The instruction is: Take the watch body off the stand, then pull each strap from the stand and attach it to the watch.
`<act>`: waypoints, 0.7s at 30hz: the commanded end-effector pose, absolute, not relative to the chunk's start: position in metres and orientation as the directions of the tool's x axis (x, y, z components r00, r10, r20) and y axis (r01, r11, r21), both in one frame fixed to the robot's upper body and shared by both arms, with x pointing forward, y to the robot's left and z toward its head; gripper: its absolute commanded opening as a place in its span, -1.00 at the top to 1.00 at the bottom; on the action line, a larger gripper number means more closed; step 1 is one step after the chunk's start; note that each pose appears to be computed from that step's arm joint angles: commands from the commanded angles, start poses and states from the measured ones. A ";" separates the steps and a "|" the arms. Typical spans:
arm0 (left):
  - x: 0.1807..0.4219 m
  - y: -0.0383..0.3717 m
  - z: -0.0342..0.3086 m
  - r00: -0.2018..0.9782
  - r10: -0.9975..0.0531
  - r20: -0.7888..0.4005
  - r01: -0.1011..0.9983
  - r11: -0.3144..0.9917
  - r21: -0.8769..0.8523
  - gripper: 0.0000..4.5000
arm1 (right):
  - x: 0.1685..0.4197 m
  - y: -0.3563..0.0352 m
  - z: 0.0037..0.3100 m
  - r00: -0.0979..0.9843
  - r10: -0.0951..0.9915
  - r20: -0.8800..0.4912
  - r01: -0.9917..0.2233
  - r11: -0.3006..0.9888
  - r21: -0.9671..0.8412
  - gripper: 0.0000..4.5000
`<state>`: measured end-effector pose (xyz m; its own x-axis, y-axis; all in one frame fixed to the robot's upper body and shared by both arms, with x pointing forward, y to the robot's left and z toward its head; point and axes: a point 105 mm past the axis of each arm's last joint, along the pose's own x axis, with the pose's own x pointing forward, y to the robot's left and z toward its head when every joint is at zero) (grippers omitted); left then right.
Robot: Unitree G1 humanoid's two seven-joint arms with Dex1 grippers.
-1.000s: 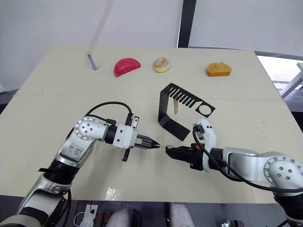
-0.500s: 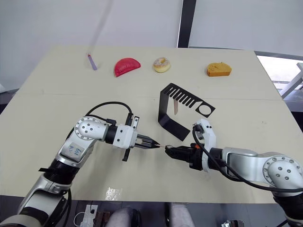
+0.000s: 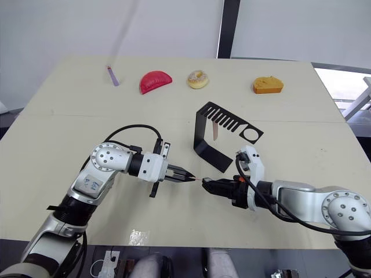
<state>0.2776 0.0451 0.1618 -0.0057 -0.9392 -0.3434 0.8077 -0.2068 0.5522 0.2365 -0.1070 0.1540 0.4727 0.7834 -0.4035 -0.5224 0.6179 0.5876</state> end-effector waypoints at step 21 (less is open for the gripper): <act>0.275 0.042 0.166 -0.005 -0.940 -0.341 0.787 -0.214 0.579 1.00 | 0.233 -0.100 0.168 0.462 0.817 -0.345 -0.569 0.571 0.592 0.29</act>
<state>0.2777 0.0451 0.1616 -0.0038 -0.9385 -0.3452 0.8071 -0.2067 0.5530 0.2367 -0.1069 0.1543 0.4733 0.7835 -0.4027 -0.5231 0.6177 0.5872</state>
